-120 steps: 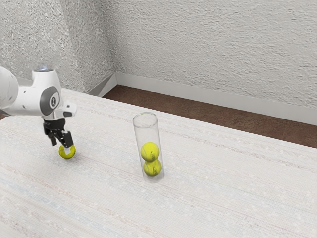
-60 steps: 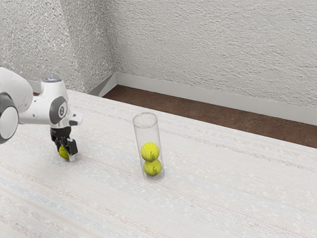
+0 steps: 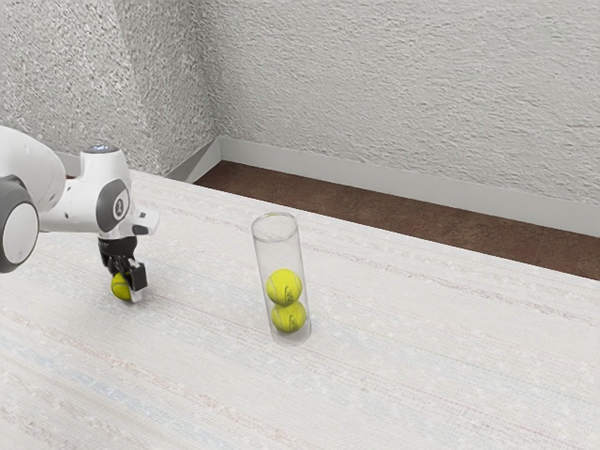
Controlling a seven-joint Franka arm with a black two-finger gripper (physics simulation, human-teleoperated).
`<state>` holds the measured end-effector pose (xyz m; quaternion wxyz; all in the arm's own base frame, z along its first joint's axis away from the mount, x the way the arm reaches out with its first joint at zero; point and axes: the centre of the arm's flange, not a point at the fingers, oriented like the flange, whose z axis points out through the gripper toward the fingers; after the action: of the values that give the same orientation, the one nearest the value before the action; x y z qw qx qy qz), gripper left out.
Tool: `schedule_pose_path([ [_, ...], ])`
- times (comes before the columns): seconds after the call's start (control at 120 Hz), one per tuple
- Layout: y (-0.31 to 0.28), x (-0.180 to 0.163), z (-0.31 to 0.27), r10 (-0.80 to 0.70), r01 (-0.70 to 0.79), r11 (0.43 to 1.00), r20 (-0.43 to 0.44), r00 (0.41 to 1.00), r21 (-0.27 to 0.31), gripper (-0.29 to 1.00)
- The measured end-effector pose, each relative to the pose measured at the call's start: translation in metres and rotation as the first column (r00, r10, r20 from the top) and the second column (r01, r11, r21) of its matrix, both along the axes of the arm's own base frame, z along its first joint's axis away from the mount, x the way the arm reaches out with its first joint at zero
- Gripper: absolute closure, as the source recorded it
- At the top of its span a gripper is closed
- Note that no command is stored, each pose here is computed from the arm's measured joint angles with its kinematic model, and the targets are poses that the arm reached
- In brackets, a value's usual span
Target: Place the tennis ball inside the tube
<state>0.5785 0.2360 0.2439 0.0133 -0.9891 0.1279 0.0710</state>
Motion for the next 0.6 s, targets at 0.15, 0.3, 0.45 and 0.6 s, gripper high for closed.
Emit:
schedule_pose_path([
  [0.15,0.000,0.000,-0.001,-0.006,0.006,1.000,-0.002,1.000,0.000,0.29],
  [0.3,0.000,0.000,0.000,-0.009,0.009,1.000,-0.001,1.000,0.004,0.32],
  [0.45,0.001,0.001,0.007,-0.011,0.011,1.000,0.011,1.000,0.007,0.34],
  [0.6,-0.001,0.004,0.030,-0.015,0.015,1.000,0.037,0.999,0.007,0.35],
])
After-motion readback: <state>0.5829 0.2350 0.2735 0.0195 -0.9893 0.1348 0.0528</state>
